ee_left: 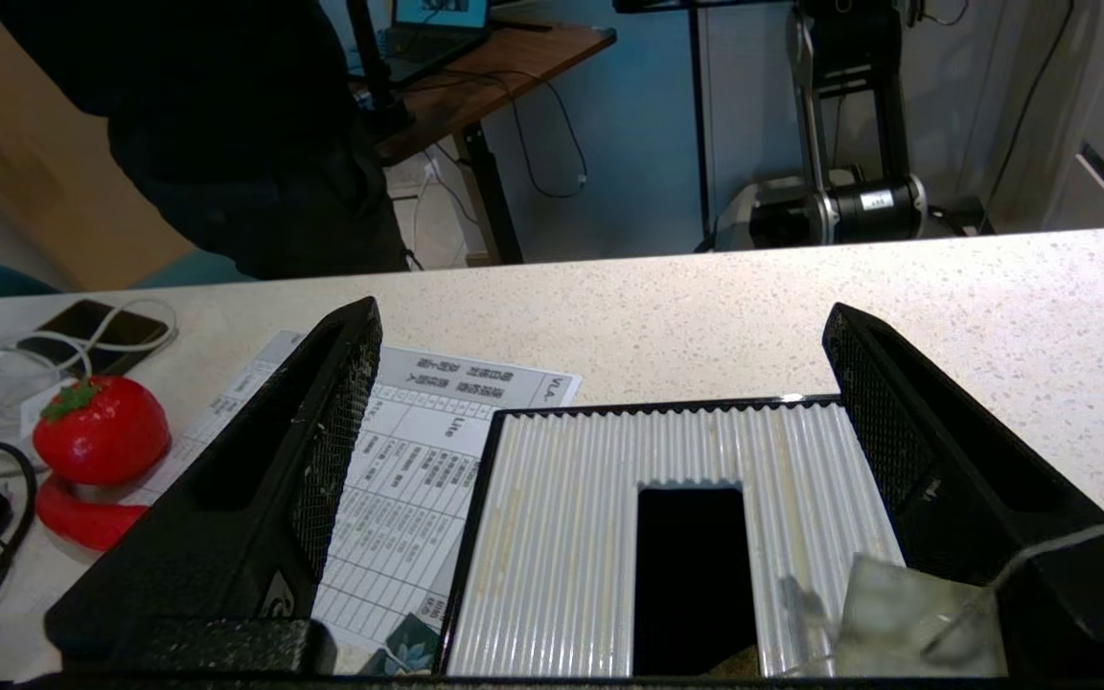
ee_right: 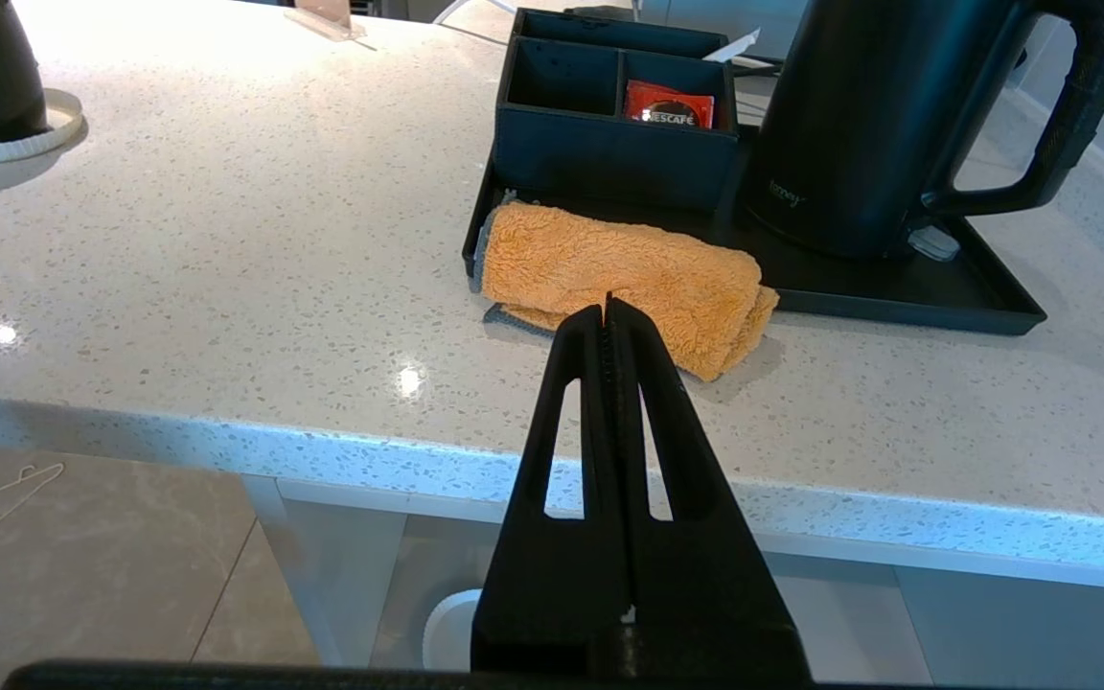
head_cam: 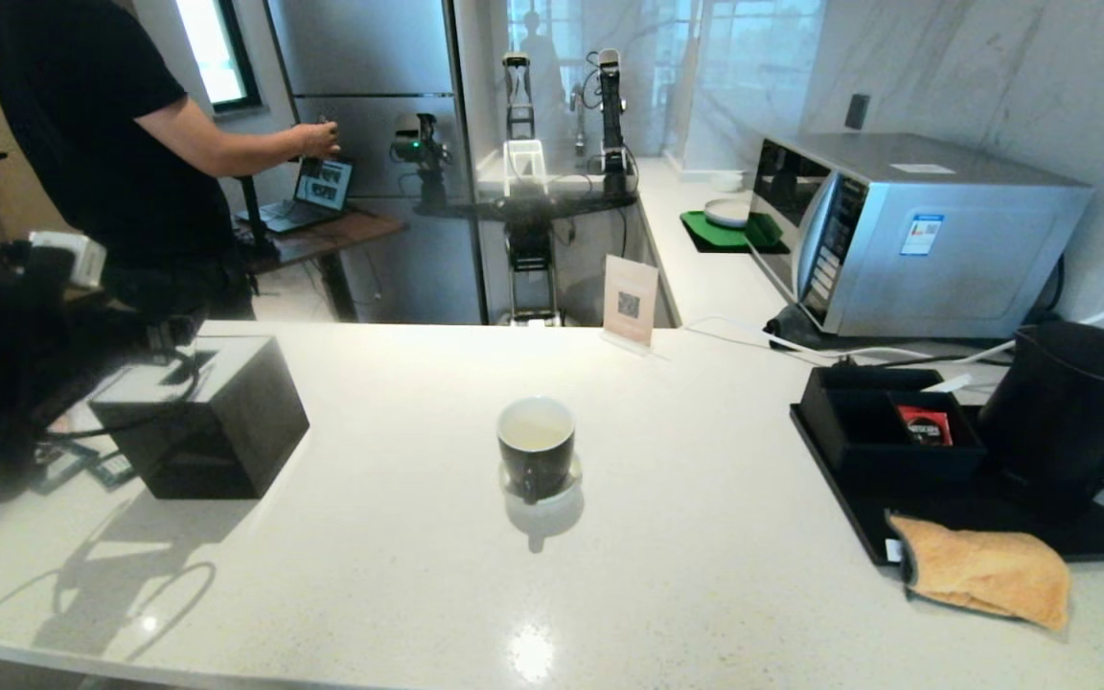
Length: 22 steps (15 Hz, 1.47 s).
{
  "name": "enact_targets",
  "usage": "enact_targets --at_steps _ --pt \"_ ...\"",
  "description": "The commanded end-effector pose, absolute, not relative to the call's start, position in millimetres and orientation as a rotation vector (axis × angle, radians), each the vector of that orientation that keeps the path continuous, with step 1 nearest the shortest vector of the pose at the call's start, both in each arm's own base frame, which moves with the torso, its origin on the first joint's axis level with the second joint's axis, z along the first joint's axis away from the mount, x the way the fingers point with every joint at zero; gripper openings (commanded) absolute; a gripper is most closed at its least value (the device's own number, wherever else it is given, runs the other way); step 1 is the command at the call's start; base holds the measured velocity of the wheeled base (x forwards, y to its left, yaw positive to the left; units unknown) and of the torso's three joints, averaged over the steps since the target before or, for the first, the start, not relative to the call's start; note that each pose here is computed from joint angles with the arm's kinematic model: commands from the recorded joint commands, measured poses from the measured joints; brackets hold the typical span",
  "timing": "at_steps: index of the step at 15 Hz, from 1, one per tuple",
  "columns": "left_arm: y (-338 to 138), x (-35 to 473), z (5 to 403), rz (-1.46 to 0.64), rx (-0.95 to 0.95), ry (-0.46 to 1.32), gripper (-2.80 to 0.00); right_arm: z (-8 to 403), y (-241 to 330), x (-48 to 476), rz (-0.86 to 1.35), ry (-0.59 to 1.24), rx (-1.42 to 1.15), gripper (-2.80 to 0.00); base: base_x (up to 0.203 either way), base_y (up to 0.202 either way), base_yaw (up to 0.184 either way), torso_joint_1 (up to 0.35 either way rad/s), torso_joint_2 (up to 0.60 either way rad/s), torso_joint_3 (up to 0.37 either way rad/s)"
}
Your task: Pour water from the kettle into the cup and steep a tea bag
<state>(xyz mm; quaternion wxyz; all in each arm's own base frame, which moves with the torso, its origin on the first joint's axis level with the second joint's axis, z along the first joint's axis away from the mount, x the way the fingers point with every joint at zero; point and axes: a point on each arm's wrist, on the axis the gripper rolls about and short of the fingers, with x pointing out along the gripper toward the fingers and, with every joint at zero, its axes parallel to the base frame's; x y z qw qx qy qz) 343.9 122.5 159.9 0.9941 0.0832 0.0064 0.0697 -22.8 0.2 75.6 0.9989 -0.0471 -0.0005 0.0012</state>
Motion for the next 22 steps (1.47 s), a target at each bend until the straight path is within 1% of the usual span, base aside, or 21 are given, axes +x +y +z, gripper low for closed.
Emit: enact_targets --at_steps 1,5,9,12,18,22 --pt "124 341 164 0.147 0.173 -0.002 0.00 76 0 -23 0.003 -0.002 -0.095 -2.80 0.000 0.000 0.000 0.000 0.00 0.000" --pt "136 336 166 0.181 0.174 -0.004 0.00 76 0 -23 0.003 -0.002 -0.095 -2.80 0.000 0.000 0.000 0.000 0.00 0.000" --pt "136 331 174 0.190 0.172 -0.024 0.00 76 0 -23 0.003 0.000 -0.095 -2.80 0.000 0.000 0.000 0.000 0.00 0.000" --pt "140 326 173 0.203 0.171 -0.016 0.00 76 0 -23 0.003 -0.002 -0.095 -2.80 0.000 0.000 0.000 0.000 0.00 0.000" --pt "133 310 177 0.207 0.172 -0.036 0.00 76 0 -23 0.003 0.000 -0.095 -2.80 0.000 0.000 0.000 0.000 0.00 0.000" --pt "123 290 179 0.209 0.172 -0.043 0.00 76 0 -23 0.003 0.000 -0.095 -2.80 0.000 0.000 0.000 0.000 0.00 0.000"
